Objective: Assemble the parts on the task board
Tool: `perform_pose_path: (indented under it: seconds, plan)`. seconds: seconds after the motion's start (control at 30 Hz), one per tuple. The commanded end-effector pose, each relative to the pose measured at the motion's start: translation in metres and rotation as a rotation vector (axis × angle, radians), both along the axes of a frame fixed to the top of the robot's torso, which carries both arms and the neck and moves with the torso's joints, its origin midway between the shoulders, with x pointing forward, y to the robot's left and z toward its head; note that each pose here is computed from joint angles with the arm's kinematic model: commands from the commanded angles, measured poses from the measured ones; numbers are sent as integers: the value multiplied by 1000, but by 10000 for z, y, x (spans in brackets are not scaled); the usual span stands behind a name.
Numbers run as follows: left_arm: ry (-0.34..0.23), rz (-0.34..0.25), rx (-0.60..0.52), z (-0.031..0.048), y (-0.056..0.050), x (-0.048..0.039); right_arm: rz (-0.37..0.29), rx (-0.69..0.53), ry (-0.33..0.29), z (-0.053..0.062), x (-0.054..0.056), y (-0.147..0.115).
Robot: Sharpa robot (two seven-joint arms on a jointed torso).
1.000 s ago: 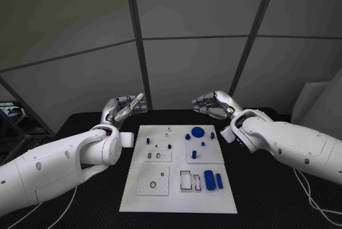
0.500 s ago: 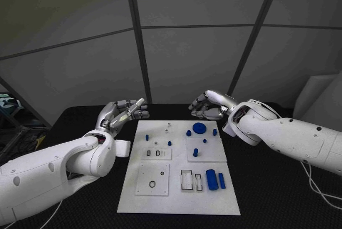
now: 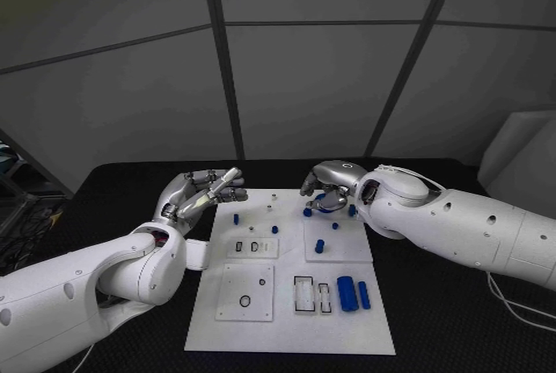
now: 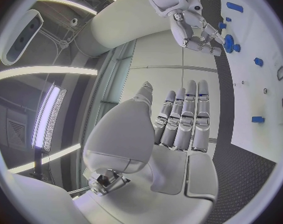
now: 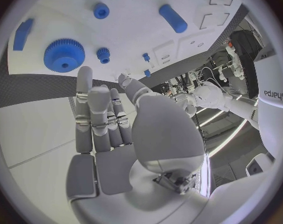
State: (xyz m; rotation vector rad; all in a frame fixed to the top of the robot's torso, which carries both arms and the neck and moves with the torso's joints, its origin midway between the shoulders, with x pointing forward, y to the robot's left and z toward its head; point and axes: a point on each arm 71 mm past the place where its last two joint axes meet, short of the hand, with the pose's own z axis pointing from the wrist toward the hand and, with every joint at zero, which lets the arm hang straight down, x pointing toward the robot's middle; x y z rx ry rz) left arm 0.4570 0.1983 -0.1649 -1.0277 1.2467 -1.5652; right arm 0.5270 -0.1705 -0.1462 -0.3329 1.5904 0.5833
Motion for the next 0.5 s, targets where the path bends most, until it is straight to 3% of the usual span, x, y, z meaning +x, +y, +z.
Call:
perform_pose_path:
  seconds: [0.03, 0.5]
  plan:
    - [-11, -26, -3, 21, -29, -16, -31, -108, -8, -18, 9, -3]
    - [-7, -28, -1, 19, -17, -18, -28, -149, 22, -53, 14, 25]
